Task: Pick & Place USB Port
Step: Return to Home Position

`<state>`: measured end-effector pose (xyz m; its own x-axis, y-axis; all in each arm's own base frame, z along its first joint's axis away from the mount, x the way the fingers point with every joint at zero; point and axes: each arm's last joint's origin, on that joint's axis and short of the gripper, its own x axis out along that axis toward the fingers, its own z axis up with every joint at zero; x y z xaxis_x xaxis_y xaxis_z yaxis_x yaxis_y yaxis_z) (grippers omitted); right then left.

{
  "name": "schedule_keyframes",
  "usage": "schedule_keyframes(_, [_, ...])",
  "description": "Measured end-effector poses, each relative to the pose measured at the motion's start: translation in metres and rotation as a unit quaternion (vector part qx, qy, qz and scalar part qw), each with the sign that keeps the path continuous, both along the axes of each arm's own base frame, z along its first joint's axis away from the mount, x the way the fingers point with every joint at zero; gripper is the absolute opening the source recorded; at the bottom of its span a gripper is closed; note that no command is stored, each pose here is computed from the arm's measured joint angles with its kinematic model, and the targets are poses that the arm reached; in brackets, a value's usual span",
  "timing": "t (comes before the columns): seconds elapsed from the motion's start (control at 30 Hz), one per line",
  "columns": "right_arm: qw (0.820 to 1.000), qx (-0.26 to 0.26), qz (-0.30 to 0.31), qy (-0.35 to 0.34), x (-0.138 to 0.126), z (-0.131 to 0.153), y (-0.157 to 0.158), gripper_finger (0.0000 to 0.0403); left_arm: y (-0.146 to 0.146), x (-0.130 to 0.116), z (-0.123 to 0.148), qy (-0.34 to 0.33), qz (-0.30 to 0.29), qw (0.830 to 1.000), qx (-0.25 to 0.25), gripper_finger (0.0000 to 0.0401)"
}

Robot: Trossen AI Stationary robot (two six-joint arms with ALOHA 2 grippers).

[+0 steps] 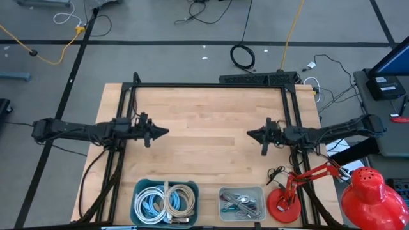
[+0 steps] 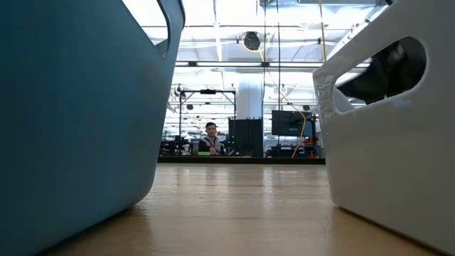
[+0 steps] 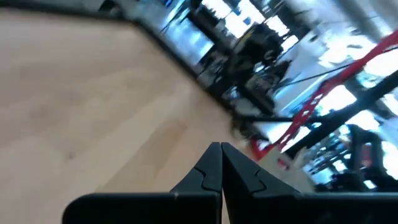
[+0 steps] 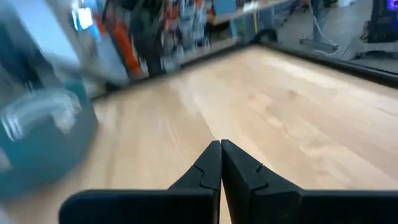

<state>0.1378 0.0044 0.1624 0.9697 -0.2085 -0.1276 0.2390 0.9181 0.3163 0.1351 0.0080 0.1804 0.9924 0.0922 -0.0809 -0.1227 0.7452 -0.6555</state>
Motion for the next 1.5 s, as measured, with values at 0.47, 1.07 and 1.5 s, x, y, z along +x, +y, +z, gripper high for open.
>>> schedule_keyframes(0.47, [0.982, -0.032, 0.016, 0.188, -0.013, -0.04, 0.0, 0.0, 0.003, -0.015, -0.055, 0.191, 0.077, 0.978, -0.025, 0.0002])
schedule_keyframes(1.07, [0.983, 0.003, 0.006, 0.184, -0.014, -0.042, 0.0, 0.0, 0.004, -0.013, -0.052, 0.166, 0.083, 0.982, -0.044, 0.0025])
schedule_keyframes(1.5, [0.983, 0.003, 0.006, 0.184, -0.014, -0.042, 0.0, 0.0, 0.004, -0.013, -0.052, 0.166, 0.083, 0.982, -0.044, 0.0026])
